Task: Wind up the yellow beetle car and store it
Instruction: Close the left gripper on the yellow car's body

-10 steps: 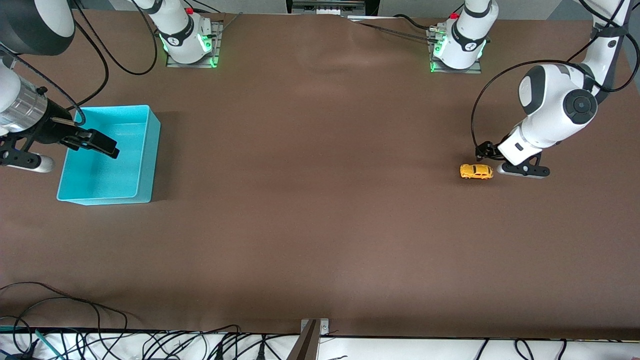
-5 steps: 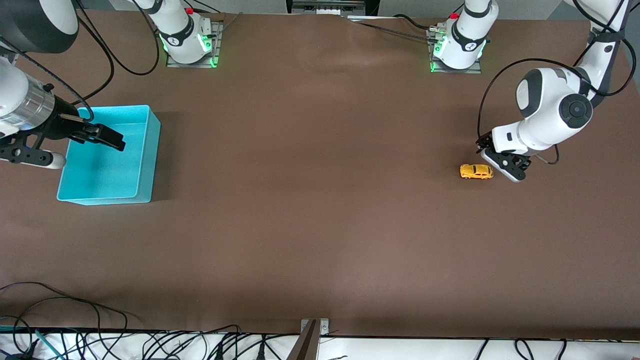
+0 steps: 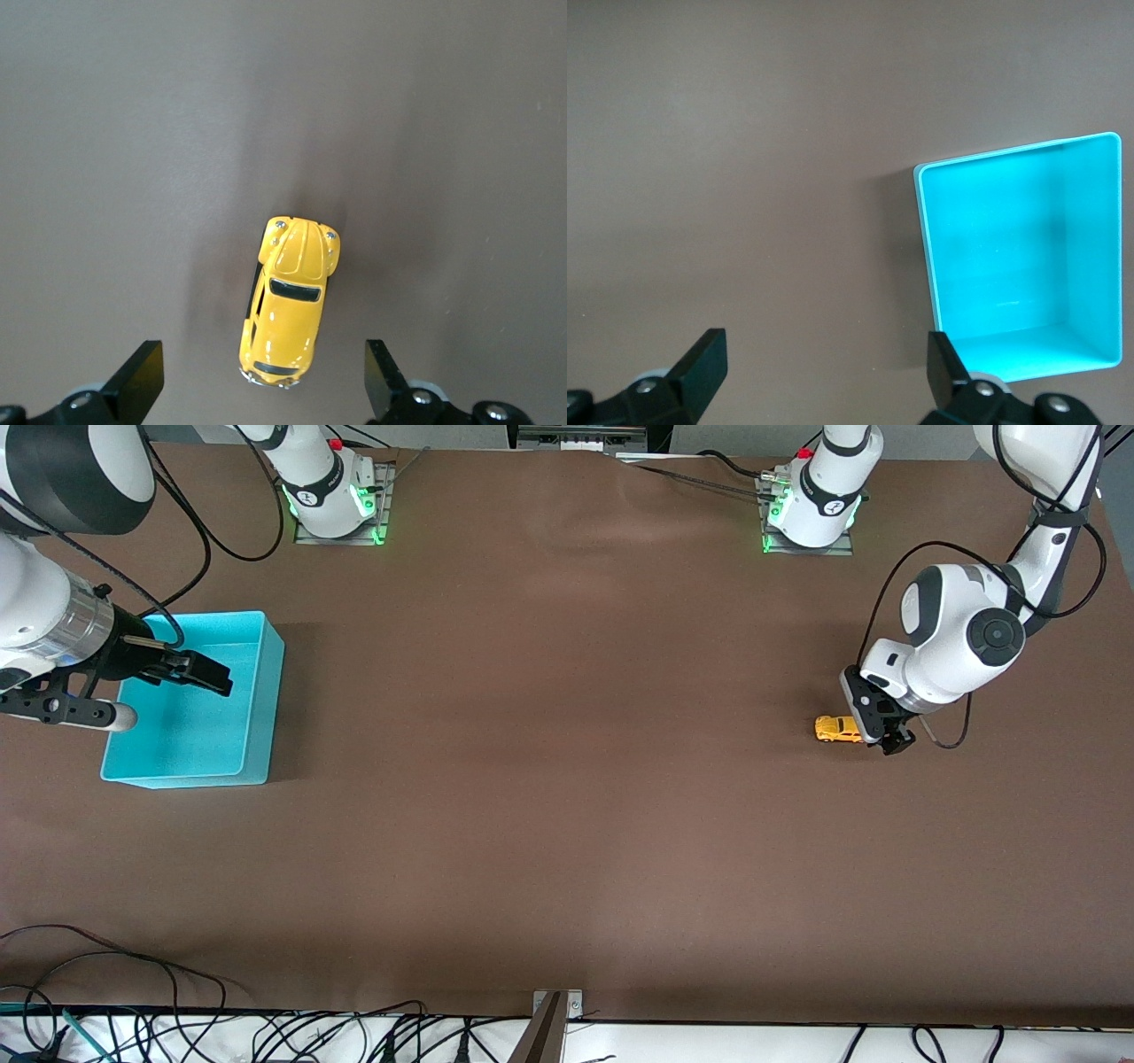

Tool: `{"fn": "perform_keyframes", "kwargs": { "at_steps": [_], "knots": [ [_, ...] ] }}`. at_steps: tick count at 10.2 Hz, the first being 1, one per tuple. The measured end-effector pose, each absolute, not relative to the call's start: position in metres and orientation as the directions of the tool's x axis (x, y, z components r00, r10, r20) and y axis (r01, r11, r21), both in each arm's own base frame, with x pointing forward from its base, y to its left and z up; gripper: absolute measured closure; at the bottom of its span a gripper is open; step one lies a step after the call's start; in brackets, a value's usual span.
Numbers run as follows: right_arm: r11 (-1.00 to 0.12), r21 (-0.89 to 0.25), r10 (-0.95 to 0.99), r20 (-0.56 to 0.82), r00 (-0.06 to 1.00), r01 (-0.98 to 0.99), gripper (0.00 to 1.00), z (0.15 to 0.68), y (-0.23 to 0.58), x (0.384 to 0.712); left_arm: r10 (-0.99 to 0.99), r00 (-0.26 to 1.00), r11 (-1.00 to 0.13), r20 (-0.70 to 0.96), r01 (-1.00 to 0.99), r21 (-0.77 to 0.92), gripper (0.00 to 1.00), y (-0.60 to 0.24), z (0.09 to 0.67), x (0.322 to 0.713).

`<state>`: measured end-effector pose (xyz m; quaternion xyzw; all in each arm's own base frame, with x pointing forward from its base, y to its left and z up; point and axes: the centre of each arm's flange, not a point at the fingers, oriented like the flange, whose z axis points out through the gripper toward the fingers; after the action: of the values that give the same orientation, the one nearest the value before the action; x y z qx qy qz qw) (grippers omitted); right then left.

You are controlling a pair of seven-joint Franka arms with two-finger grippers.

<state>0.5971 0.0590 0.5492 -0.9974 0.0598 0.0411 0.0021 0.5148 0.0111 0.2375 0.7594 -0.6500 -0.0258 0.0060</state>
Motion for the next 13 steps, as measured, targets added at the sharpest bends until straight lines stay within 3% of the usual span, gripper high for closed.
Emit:
{"fn": "perform_keyframes", "kwargs": {
  "at_steps": [2, 4, 11, 13],
  "knots": [
    [-0.994, 0.0, -0.106, -0.084, 0.991, -0.106, 0.0, 0.548, 0.059, 0.598, -0.999, 0.047, -0.049, -0.026, -0.998, 0.046, 0.0, 0.011, 0.231, 0.515],
    [-0.995, 0.0, -0.099, -0.084, 0.992, -0.099, 0.0, 0.548, 0.059, 0.598, -1.0, 0.01, -0.011, -0.023, -0.999, 0.05, 0.0, 0.011, 0.22, 0.514],
    [-0.995, 0.0, -0.096, -0.085, 0.992, -0.096, 0.0, 0.547, 0.059, 0.598, -1.0, 0.017, -0.018, -0.02, -0.999, 0.051, 0.02, 0.023, 0.185, 0.512],
    [-0.995, 0.0, -0.096, -0.085, 0.992, -0.096, 0.0, 0.547, 0.059, 0.598, -1.0, 0.015, -0.016, -0.02, -0.999, 0.045, 0.3, 0.024, 0.185, 0.513]
  ]
}}
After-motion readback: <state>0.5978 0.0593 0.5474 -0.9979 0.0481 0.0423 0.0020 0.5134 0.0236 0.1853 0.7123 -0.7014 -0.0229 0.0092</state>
